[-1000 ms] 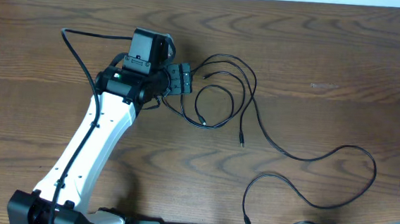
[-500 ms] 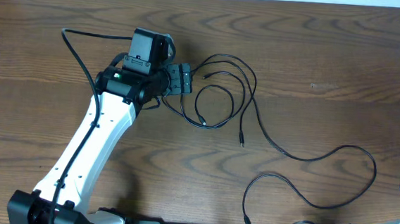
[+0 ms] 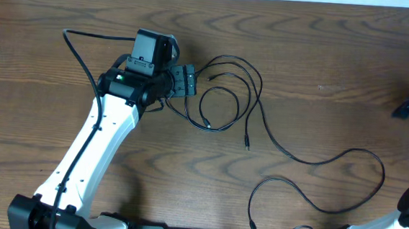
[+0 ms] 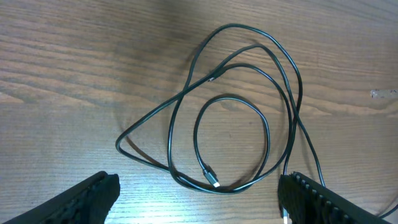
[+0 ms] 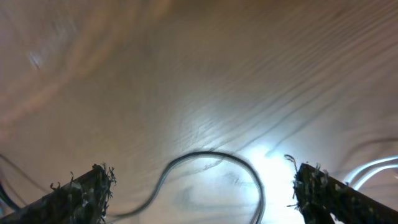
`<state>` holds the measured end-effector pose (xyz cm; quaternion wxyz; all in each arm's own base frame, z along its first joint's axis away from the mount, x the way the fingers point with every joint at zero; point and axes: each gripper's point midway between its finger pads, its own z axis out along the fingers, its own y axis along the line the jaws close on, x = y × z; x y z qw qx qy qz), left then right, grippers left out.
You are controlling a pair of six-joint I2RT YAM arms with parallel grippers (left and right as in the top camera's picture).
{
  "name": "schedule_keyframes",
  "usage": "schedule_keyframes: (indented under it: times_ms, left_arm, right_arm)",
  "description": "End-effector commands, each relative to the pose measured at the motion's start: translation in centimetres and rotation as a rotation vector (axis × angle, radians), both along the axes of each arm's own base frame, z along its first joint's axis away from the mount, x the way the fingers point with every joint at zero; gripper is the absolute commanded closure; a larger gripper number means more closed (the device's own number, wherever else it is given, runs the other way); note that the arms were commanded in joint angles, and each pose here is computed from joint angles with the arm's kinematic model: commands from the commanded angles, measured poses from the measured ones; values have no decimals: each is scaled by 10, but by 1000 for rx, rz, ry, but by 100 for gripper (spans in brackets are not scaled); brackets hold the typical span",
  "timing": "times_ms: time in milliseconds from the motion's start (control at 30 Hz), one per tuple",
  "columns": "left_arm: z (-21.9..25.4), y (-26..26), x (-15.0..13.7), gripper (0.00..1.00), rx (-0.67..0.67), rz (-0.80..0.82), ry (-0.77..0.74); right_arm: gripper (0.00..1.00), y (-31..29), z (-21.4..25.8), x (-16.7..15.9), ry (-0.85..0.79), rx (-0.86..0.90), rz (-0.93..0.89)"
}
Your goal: Untangle cables
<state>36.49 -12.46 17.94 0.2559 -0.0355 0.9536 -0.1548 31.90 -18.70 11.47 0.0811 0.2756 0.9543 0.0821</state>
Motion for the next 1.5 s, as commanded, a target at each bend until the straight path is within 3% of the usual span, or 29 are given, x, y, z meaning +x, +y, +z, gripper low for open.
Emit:
schedule_keyframes:
  times_ms: [0, 333, 800, 1167, 1467]
  left_arm:
    - [6, -2, 3, 13, -12, -2, -12]
    - [6, -2, 3, 13, -12, -2, -12]
    - [6, -2, 3, 13, -12, -2, -12]
    - [6, -2, 3, 13, -12, -2, -12]
    - [6, -2, 3, 13, -12, -2, -12]
  right_arm:
    - [8, 22, -30, -17, 67, 46, 63]
    - [8, 36, -84, -55, 193, 76, -41]
    - [10, 33, -110, -100, 364, -12, -177]
    - [9, 26, -102, -101, 201, -140, -265]
    - [8, 32, -118, -121, 173, -188, -356]
